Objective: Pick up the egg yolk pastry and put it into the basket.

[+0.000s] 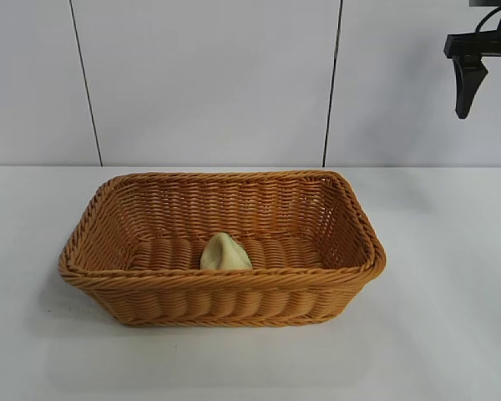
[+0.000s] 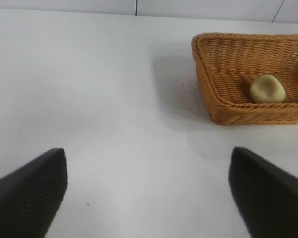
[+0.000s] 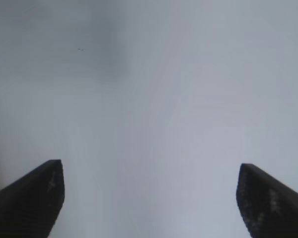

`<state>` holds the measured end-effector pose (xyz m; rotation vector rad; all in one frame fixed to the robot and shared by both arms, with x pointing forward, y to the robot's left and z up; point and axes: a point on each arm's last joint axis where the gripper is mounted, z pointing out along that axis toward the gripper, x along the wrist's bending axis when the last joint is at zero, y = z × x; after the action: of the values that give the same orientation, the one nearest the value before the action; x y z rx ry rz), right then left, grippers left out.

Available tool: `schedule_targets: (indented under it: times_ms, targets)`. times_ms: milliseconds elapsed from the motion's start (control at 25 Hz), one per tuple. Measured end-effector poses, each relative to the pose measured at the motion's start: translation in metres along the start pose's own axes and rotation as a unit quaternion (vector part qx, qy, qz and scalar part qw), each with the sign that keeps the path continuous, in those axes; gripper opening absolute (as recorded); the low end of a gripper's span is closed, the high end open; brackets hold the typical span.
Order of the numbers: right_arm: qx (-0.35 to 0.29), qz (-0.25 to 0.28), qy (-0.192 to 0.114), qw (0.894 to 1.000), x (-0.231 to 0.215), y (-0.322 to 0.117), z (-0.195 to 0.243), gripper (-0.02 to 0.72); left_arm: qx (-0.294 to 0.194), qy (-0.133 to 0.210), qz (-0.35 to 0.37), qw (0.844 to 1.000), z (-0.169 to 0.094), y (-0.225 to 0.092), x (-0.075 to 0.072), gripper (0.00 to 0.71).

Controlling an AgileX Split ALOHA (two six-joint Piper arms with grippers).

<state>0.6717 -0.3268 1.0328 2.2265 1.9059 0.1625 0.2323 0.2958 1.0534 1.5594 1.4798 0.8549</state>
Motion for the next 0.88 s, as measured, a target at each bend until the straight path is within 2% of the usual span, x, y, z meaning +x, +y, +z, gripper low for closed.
schedule_targets:
  times_ms: [160, 400, 440, 640, 880]
  targets:
    - [0.030, -0.013, 0.002, 0.999, -0.001, -0.025, -0.002, 0.650, 0.000, 0.000, 0.000, 1.000, 0.000, 0.000, 0.000, 0.654]
    - [0.042, -0.011, 0.011, 0.999, -0.007, -0.076, -0.032, 0.650, 0.000, 0.000, 0.000, 1.000, 0.000, 0.000, 0.000, 0.654]
    - [0.047, -0.010, 0.015, 0.999, -0.009, -0.102, -0.043, 0.650, 0.000, 0.000, 0.000, 1.000, 0.000, 0.000, 0.000, 0.654]
    - [0.031, -0.006, 0.024, 0.999, -0.016, -0.166, -0.074, 0.650, 0.000, 0.000, 0.000, 1.000, 0.000, 0.000, 0.000, 0.654]
    - [0.011, -0.008, 0.027, 1.000, -0.024, -0.240, -0.085, 0.650, 0.000, 0.000, 0.000, 1.000, 0.000, 0.000, 0.000, 0.654]
